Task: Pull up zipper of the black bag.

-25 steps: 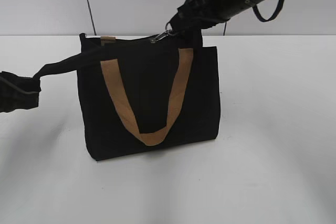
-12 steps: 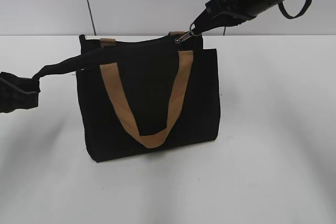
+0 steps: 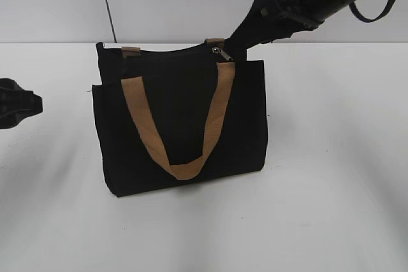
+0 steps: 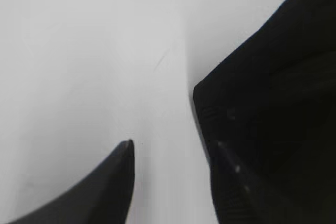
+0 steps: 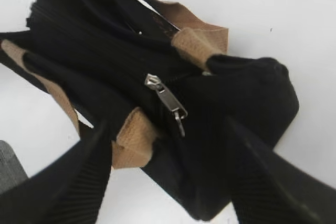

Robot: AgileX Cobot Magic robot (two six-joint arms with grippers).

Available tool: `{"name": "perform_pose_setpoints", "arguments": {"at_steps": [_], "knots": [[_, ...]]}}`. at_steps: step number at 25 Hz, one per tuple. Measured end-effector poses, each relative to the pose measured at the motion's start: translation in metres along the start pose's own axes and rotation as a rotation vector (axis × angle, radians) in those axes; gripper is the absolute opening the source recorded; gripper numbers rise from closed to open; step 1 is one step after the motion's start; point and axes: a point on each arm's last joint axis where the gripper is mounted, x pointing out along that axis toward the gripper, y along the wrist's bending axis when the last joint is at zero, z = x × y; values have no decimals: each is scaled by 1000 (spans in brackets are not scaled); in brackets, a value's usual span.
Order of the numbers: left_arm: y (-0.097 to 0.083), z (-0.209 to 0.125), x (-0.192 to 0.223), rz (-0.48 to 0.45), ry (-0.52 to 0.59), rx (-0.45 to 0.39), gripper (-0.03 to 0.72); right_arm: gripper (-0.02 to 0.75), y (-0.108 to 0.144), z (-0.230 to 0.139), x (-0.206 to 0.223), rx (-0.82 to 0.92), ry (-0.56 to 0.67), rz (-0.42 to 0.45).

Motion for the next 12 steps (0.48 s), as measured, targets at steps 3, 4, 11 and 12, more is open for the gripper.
{"name": "perform_pose_setpoints", "arguments": {"at_steps": [3, 4, 11, 12], "knots": [[-1, 10, -9, 12, 43, -41, 391, 526, 6, 1, -11, -4, 9, -14], [-1, 13, -12, 14, 53, -52, 396, 529, 8, 1, -16, -6, 14, -23], [-1, 8, -41, 33, 163, -70, 403, 531, 13, -5, -35, 21, 82, -97], [-1, 7, -49, 29, 167, -62, 403, 531, 15, -9, -38, 22, 91, -101]]}}
